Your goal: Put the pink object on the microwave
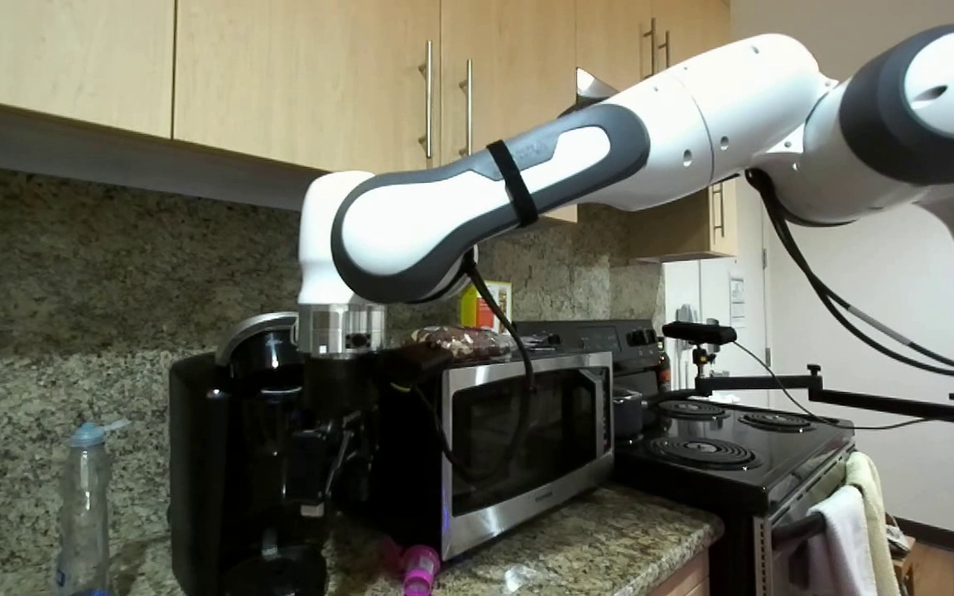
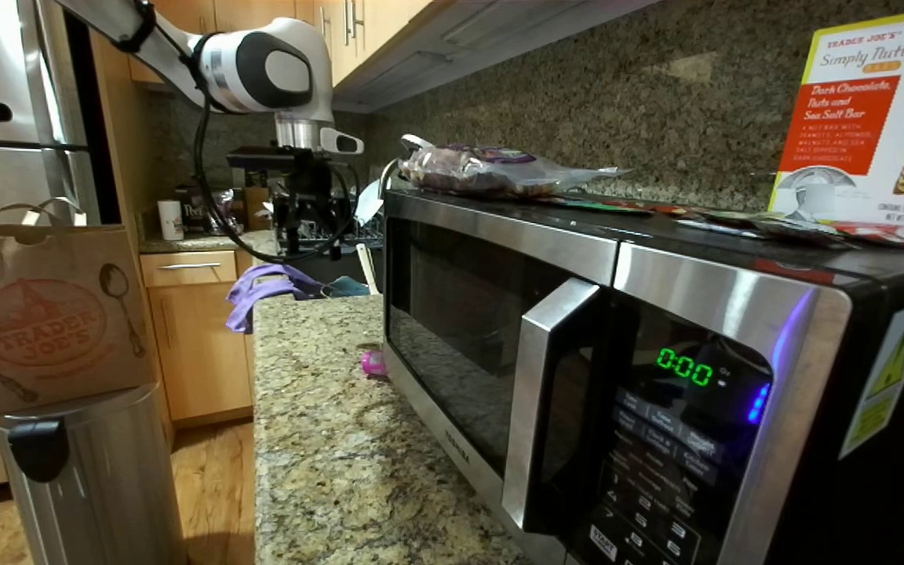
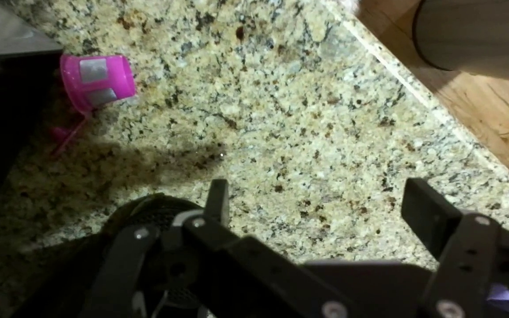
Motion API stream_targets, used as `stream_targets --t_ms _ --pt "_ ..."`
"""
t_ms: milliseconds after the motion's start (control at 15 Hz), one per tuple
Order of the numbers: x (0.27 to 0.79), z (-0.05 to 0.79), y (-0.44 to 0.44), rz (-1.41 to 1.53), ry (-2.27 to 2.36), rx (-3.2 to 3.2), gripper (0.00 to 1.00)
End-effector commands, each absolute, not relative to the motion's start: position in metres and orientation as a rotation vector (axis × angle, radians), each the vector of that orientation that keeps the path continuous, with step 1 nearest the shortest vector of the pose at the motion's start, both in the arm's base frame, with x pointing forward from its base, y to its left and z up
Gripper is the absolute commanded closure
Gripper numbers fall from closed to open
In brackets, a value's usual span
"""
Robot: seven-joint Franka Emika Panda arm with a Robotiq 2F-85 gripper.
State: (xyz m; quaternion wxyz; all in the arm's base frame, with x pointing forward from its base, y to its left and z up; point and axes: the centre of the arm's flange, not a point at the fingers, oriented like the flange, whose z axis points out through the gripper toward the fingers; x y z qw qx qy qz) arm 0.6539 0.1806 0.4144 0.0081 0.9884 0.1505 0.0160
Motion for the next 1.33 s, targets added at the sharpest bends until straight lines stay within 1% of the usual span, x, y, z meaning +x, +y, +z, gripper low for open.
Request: stream_targets --t_ms 0,400,933,1133,1267 --pt "0.643 0.418 0.171 0.070 0.342 3.011 0.00" --pt "0.657 0.395 0.174 0.026 0.166 2.872 0.00" --pt "0.664 0.341 0.172 -0.023 -0.212 2.569 0.00" --pt "0.656 0.329 0.168 -0.096 -0.242 2.497 0.00" --pt "0.651 0.326 0.165 -0.084 -0.208 2.523 0.00"
